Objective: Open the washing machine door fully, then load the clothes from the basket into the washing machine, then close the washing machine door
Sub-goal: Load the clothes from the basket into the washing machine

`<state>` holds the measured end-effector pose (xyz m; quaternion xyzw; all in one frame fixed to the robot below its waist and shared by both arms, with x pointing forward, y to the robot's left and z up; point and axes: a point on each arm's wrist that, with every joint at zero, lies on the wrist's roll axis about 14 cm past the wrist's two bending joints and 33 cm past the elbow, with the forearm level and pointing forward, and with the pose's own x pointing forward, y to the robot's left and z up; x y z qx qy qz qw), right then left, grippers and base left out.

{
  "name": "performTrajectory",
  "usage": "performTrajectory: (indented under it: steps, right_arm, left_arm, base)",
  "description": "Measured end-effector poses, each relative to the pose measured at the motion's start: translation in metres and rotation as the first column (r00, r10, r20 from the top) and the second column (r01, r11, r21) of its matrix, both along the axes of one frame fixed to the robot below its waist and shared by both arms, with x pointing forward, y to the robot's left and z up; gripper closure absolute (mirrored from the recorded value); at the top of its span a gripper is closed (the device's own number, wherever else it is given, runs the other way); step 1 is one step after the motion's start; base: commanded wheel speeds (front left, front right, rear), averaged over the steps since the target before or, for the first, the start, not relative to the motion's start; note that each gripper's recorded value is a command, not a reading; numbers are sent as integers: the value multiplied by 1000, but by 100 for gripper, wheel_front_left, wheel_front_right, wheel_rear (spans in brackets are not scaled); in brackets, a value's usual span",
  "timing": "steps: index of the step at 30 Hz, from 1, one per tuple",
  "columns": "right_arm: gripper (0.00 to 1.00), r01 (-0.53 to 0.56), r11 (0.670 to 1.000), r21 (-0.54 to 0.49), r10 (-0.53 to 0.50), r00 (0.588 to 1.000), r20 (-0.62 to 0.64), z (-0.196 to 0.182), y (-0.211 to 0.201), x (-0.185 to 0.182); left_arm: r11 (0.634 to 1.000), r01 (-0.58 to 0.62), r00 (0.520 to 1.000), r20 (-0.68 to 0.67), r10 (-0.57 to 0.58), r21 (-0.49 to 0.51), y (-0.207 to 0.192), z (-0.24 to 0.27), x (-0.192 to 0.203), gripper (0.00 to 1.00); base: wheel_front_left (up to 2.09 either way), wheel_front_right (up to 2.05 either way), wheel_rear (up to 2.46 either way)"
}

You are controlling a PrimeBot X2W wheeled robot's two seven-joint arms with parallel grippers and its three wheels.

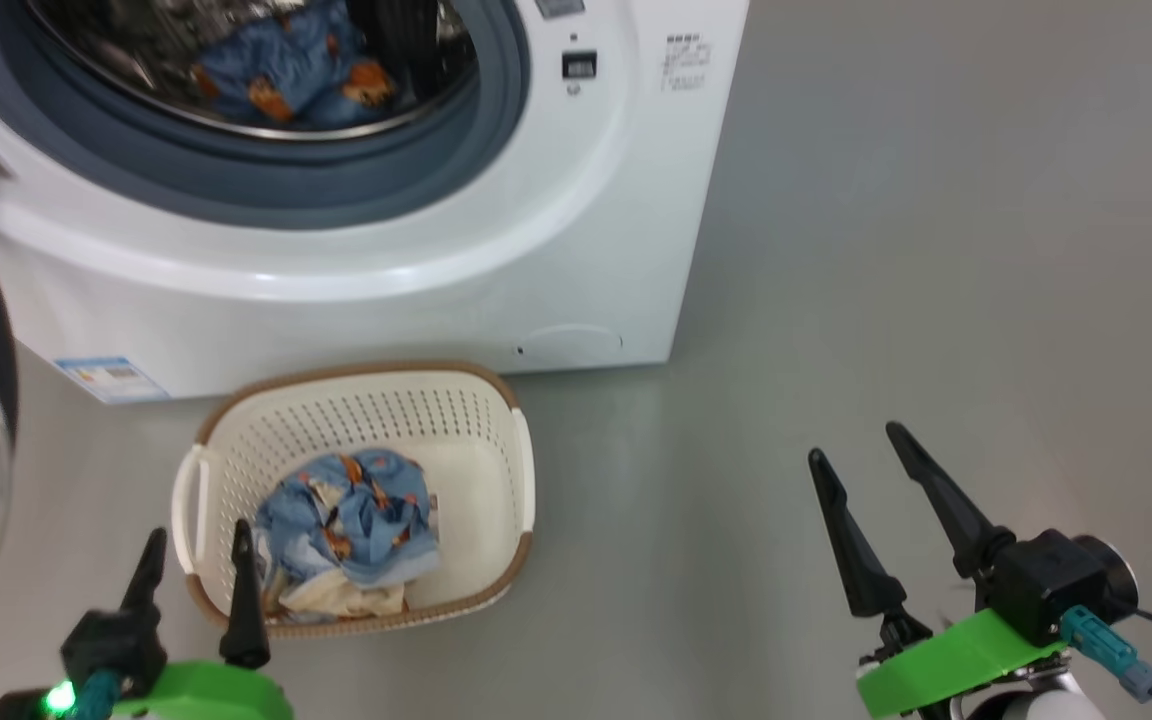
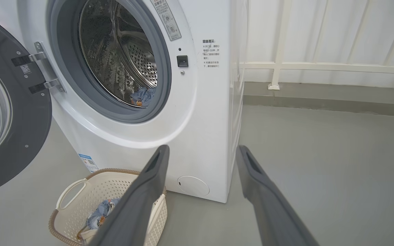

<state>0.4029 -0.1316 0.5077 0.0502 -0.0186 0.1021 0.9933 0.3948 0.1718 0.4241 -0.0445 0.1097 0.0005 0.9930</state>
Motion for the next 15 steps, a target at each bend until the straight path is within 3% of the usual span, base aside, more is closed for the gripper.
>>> performTrajectory:
  steps: [7, 15]
  right_arm:
    - [0, -5, 1000, 4, 5, 1000, -13, -15, 2, 23]
    - [0, -6, 1000, 5, 6, 999, -34, -38, 1, 51]
  left_arm:
    - [997, 59, 984, -167, -65, -40, -17, -60, 26, 0]
    - [991, 121, 929, -344, -133, -56, -35, -125, 55, 0]
  base:
    - [0, 0, 0]
    - [0, 0, 0]
